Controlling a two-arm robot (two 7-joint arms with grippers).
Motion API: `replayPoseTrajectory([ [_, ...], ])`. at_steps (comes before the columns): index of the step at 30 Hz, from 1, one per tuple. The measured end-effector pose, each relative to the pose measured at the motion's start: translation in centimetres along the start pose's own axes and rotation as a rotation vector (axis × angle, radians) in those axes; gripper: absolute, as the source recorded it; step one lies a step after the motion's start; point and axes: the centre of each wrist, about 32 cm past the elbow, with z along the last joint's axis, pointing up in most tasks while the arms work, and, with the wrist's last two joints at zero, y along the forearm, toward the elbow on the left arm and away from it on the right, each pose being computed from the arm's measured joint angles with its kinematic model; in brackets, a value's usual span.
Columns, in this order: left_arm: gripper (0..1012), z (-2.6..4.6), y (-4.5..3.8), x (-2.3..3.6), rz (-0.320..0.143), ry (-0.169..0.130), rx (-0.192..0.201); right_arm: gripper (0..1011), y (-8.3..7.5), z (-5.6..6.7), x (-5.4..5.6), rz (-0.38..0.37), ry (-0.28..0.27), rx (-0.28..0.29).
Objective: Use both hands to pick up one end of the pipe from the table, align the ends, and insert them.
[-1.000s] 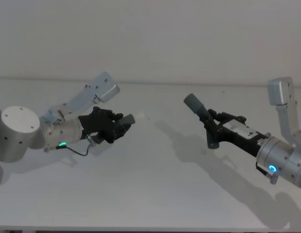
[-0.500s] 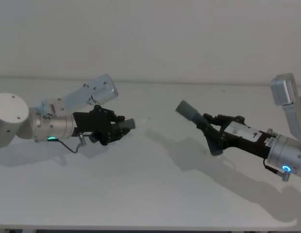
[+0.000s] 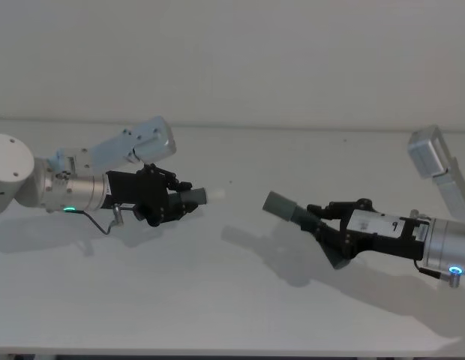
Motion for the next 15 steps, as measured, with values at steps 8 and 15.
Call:
replayPoseTrajectory([
  [8, 355, -0.14, 0.02, 0.34, -0.038, -0.018, -0.023, 256, 0.30, 0.20, 0.08, 0.055, -0.017, -0.033],
  [15, 355, -0.18, -0.21, 0.50, -0.071, -0.030, -0.042, 256, 0.81, 0.40, 0.12, 0.088, -0.021, -0.049],
])
